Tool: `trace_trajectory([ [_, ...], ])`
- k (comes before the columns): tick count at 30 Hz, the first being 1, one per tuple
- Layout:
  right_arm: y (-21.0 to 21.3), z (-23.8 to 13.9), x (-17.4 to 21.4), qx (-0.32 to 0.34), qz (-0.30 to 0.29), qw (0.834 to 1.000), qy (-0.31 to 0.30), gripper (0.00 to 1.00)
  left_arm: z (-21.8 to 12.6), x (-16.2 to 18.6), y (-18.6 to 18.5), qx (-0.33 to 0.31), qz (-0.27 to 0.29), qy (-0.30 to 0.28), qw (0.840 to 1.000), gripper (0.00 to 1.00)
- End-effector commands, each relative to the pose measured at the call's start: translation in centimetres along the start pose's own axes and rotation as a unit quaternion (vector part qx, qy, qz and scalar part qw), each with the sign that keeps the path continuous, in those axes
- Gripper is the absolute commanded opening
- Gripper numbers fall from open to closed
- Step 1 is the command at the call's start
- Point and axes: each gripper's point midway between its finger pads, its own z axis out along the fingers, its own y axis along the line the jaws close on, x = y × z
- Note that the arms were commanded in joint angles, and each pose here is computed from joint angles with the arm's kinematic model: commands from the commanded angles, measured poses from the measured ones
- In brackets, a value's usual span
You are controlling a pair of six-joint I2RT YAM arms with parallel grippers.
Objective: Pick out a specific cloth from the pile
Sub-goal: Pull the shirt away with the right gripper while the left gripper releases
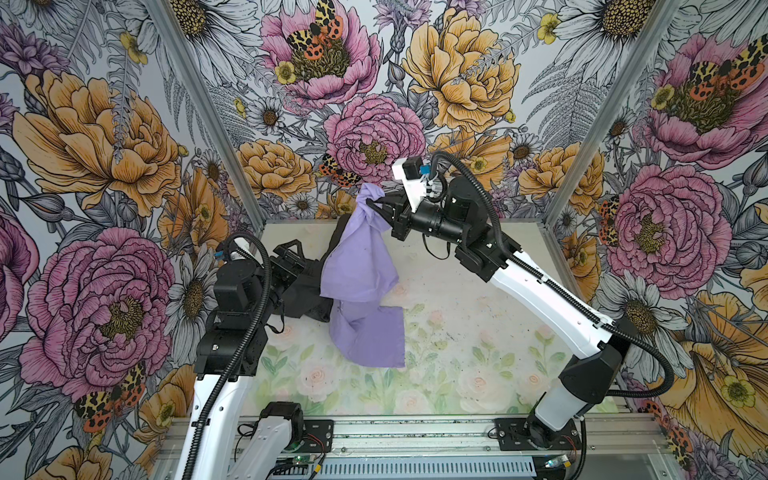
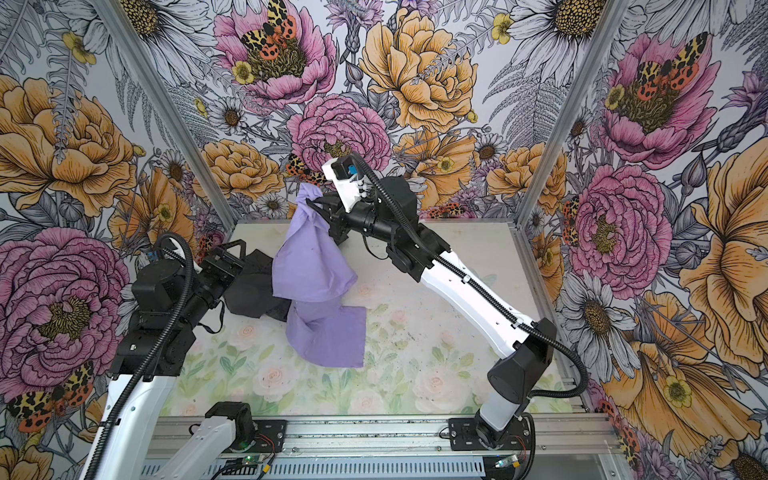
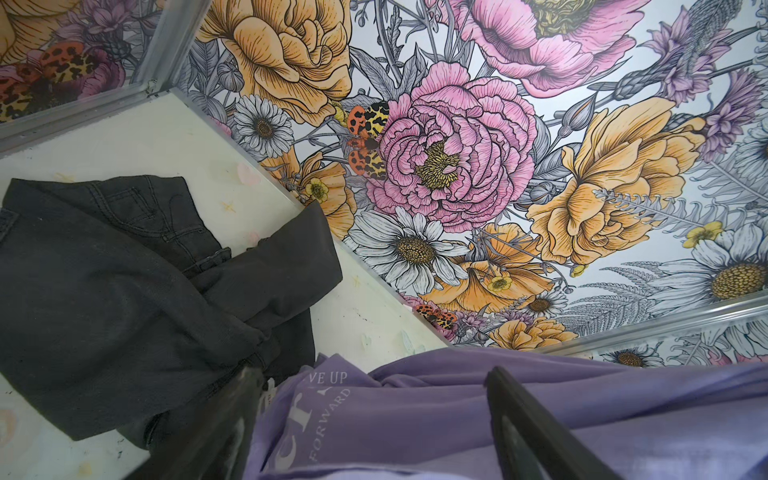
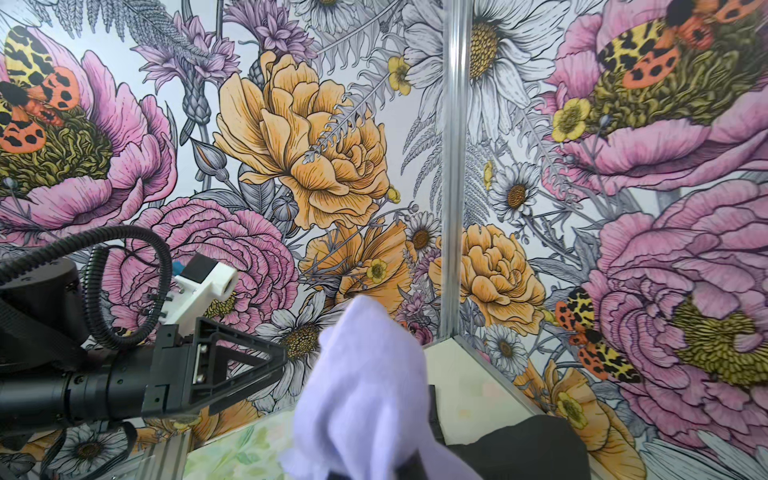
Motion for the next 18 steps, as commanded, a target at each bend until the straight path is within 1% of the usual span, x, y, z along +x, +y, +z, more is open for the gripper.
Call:
trace_trajectory([
  [1, -0.9, -2.2, -2.5, 0.026, -0.016, 0.999, -0.025, 0.0, 0.2, 0.2, 1.4, -0.023, 0.023, -0.006, 0.999, 0.88],
  [5, -2.6, -3.1, -2.5, 0.052, -0.013, 0.998, -0.018, 0.0, 0.5, 0.7, 1.8, -0.026, 0.039, 0.001, 0.999, 0.91],
  [11, -5.2, -5.0, -2.9, 0.09, -0.012, 0.996, -0.017, 0.0, 0.7, 1.2, 1.5, -0.024, 0.066, 0.009, 0.997, 0.94],
  [18, -9.2, -8.2, -3.9, 0.147, -0.013, 0.989, -0.021, 0.0, 1.4, 1.7, 1.1, -0.024, 0.074, 0.016, 0.997, 0.97],
])
